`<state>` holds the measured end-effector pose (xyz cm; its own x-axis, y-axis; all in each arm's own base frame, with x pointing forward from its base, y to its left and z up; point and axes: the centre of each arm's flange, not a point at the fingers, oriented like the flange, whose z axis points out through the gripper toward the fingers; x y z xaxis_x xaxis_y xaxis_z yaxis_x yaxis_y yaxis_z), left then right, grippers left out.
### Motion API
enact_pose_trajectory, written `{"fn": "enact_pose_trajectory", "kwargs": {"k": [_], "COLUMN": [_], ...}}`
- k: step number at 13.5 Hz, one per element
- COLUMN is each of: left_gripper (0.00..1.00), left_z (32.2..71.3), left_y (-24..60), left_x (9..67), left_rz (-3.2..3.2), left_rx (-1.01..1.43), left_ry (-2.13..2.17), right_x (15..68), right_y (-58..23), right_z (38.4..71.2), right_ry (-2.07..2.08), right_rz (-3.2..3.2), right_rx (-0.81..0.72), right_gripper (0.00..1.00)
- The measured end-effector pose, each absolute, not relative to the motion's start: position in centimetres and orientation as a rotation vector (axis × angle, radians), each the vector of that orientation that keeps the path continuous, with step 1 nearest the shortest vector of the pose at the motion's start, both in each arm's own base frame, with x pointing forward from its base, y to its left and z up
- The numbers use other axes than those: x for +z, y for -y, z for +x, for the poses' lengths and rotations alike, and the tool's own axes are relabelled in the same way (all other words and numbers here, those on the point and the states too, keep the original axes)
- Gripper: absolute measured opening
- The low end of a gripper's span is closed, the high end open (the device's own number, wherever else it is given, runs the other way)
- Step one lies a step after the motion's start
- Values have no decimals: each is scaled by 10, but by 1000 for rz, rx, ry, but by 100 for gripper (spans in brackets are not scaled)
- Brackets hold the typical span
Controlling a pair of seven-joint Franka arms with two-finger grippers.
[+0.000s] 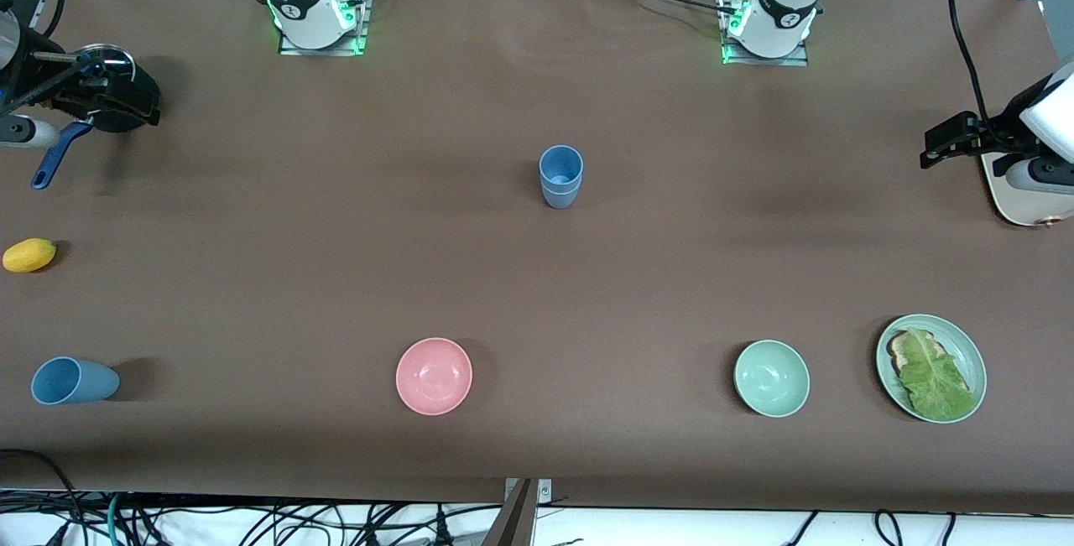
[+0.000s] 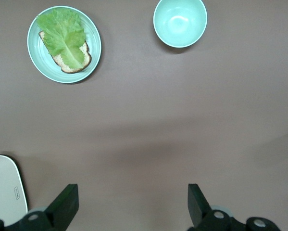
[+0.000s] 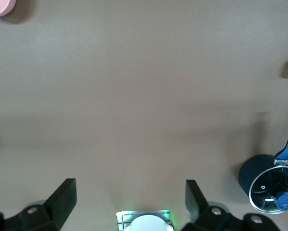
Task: Stack blue cups with both arms
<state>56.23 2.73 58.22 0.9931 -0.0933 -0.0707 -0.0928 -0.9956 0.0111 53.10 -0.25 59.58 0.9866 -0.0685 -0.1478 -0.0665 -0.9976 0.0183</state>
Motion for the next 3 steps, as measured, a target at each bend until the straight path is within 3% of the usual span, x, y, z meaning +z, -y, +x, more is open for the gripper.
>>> {"fn": "enact_pose_trajectory", "kwargs": {"k": [3], "left_gripper": [100], "left_z": [562], "left_y": [-27], "left_x": [582], "left_rz": [3128], "left_rx": [-112], "left_ry": [146], "right_x": [590], "right_y": [3], "right_z": [532], "right_ry": [106], "right_rz": [3115], "right_rx": [-260], "right_gripper": [100]}}
